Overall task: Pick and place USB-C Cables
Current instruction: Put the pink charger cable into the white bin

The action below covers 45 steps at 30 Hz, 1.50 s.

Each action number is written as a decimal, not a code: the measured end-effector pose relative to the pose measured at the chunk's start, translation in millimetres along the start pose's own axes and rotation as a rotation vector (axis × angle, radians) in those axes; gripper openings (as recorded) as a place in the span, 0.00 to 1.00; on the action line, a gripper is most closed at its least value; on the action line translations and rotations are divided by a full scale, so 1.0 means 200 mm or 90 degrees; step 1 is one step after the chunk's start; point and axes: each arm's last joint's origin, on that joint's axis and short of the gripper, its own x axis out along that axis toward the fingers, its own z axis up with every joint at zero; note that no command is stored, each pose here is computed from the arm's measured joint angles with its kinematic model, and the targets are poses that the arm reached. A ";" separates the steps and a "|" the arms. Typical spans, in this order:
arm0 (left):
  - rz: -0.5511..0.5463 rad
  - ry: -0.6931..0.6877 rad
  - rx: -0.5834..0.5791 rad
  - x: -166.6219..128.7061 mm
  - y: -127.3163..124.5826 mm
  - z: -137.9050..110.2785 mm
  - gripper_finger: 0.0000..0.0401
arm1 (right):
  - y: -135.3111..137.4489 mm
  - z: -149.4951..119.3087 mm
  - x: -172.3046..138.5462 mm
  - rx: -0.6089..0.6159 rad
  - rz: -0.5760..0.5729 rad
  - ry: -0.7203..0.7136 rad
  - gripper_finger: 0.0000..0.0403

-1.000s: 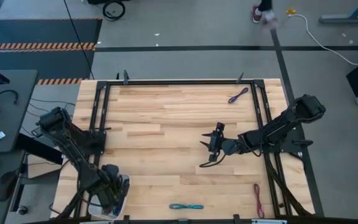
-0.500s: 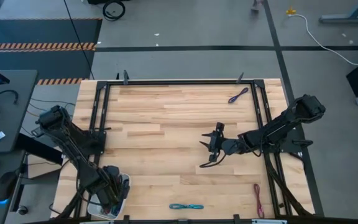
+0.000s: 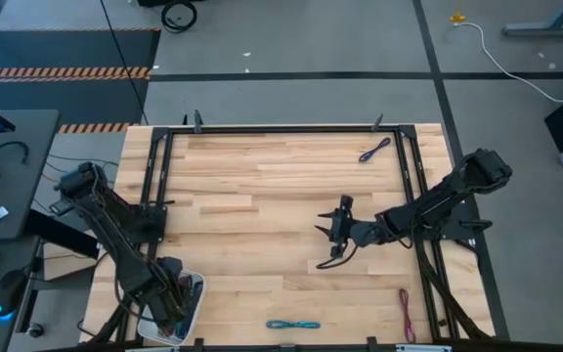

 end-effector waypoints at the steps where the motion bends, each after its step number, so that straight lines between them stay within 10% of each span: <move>1: 0.004 0.008 0.000 -0.01 0.01 0.00 0.47 | 0.00 0.00 0.00 -0.002 0.000 0.001 0.39; 8: -0.164 -0.099 0.041 -0.11 -0.02 0.06 0.56 | 0.04 0.01 -0.06 -0.028 0.026 -0.013 0.39; 15: -0.359 -0.509 0.241 -0.17 -0.19 0.17 0.49 | 0.07 0.07 -0.20 -0.046 0.082 -0.051 0.39; 23: -0.317 -0.752 0.438 -0.20 -0.53 0.34 0.42 | 0.09 0.07 -0.41 0.042 0.277 -0.016 0.39; 33: -0.411 -0.779 0.620 0.05 -0.95 0.75 0.36 | 0.13 -0.07 -0.56 0.330 0.529 0.415 0.38; 39: -0.522 -0.803 0.624 0.14 -1.04 0.97 0.35 | 0.17 -0.16 -0.68 0.463 0.500 0.728 0.33; 45: -0.519 -0.792 0.636 0.19 -1.04 1.03 0.35 | 0.20 -0.20 -0.79 0.527 0.440 0.841 0.31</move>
